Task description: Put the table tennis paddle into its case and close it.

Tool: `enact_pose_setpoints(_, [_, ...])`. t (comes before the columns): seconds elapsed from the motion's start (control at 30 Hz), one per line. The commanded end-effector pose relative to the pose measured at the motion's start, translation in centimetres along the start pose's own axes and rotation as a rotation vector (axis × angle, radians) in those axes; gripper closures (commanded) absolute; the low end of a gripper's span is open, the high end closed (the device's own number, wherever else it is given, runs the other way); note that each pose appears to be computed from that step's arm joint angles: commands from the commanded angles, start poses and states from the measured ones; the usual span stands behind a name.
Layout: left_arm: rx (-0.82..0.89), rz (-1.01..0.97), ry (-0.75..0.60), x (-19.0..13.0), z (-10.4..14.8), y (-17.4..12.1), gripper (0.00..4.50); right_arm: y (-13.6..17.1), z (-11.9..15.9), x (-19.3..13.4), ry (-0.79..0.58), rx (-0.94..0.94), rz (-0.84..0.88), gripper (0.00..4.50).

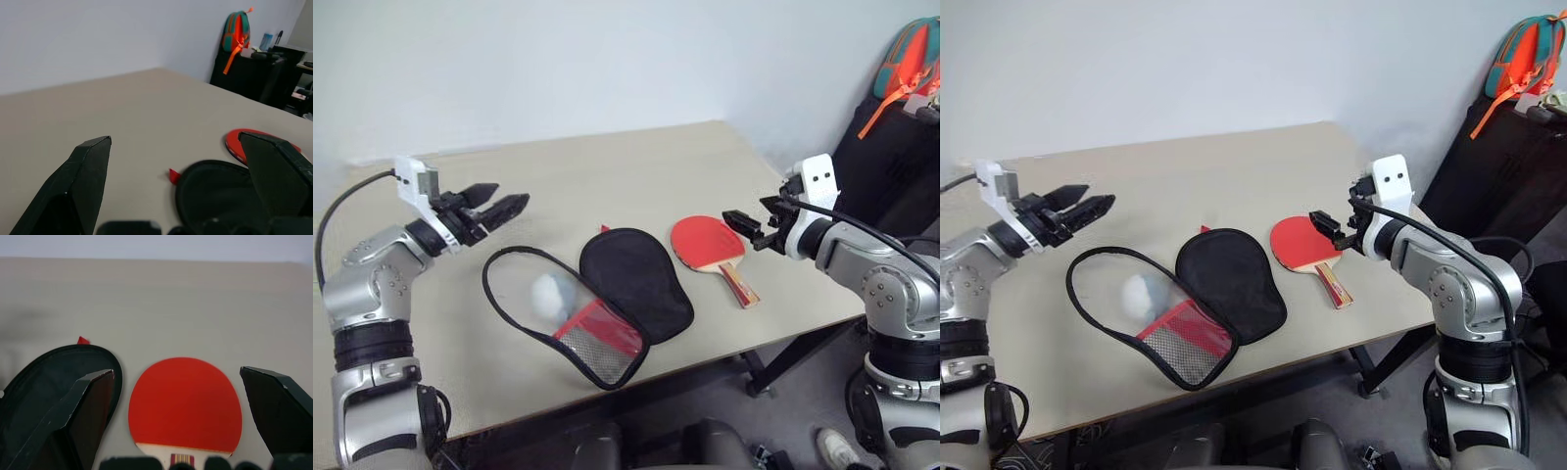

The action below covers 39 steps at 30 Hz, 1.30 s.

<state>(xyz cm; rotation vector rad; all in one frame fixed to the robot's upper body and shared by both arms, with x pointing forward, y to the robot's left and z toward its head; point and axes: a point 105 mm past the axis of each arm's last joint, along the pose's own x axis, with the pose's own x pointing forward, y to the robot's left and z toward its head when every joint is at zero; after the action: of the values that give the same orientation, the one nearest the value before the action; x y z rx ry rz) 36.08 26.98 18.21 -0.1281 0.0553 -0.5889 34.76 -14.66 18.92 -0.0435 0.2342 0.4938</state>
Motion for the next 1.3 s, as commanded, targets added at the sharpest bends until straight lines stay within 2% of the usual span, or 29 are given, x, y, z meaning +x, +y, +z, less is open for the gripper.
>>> enact_pose_setpoints(0.03, [0.042,-0.004,-0.038,0.3,1.5,0.0,0.08,0.1,1.4,-0.5,-0.062,-0.026,-0.012,0.00])
enact_pose_setpoints(0.3, [0.066,-0.043,-0.082,1.6,3.3,-0.5,0.08,-0.9,1.5,-1.2,-0.065,-0.014,-0.049,0.00])
enact_pose_setpoints(0.53, [0.104,-0.075,-0.081,1.1,4.0,-0.7,0.08,-1.6,0.7,-1.2,-0.021,-0.018,-0.058,0.00])
enact_pose_setpoints(0.73, [0.170,-0.184,-0.017,0.3,4.6,-1.7,0.08,-1.6,0.5,-1.5,0.019,-0.043,-0.021,0.00])
enact_pose_setpoints(0.97, [0.244,-0.323,0.132,-1.2,3.1,-3.2,0.08,-0.9,-1.6,-1.8,0.147,-0.146,0.097,0.00])
enact_pose_setpoints(1.3, [0.264,-0.378,0.124,-0.9,2.3,-4.6,0.08,-1.2,-4.5,-0.2,0.230,-0.117,0.072,0.00])
